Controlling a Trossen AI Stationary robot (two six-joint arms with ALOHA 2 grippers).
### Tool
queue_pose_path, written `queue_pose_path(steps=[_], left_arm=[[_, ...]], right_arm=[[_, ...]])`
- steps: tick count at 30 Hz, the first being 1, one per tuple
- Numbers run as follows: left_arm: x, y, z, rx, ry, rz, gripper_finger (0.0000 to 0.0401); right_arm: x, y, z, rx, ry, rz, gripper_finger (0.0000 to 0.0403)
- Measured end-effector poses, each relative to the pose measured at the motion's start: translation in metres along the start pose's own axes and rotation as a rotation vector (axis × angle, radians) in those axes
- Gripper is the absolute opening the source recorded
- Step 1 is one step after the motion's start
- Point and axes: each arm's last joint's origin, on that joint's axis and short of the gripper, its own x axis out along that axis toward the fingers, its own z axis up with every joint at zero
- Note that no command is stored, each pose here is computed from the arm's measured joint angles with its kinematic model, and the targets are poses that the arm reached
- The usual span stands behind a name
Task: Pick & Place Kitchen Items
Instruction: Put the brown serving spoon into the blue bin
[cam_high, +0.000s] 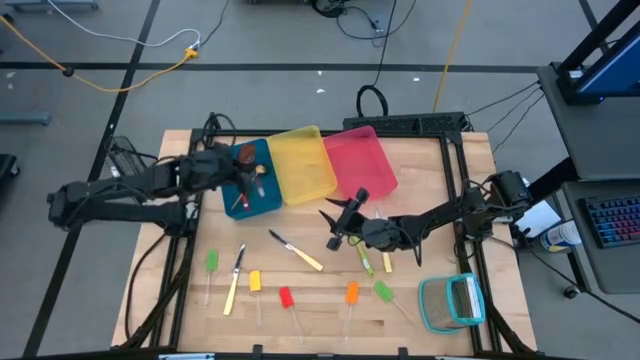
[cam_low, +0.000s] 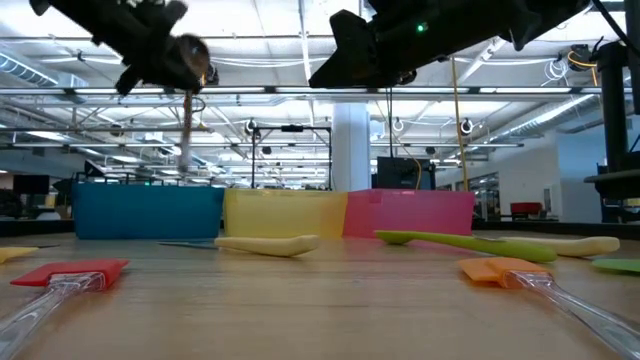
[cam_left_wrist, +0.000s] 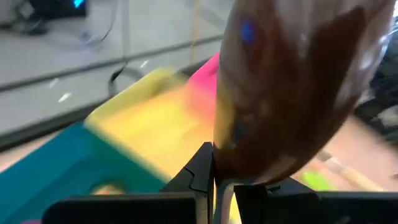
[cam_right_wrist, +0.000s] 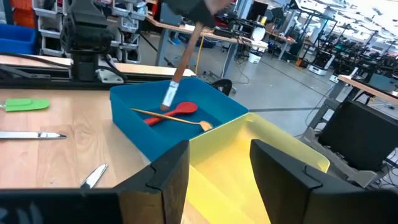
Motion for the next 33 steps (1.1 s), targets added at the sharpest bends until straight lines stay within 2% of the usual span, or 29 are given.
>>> queue_pose_path(steps=[2,7,18,24,28,33], left_arm=[[0.003,0.008,-0.004,-0.011,0.053,0.038,0.0036],[0.022,0.025,-0.02,-0.048,0.132,0.042,0.0036],[0.051,0.073,-0.052,-0.197,0.106,-0.014,0.0037],[0.054,0.091,-0.064,-0.199,0.126,0.002,0.0037],[0.054,0.099,-0.07,-0.19,0.154,0.05,0.0037],[0.053,0.104,-0.068,-0.168,0.142,0.074,0.0037]], right_arm=[[0.0,0.0,0.0,0.012,0.0,0.0,0.0166],[0.0,0.0,0.0,0.017,0.0,-0.002,0.0166],[0.001,-0.001,0.0,0.018,0.0,-0.002,0.0166],[0.001,-0.001,0.0,0.017,0.001,-0.004,0.0167],[0.003,-0.003,0.0,0.019,0.002,-0.011,0.0167],[0.004,-0.004,0.0,0.02,0.003,-0.015,0.0167]])
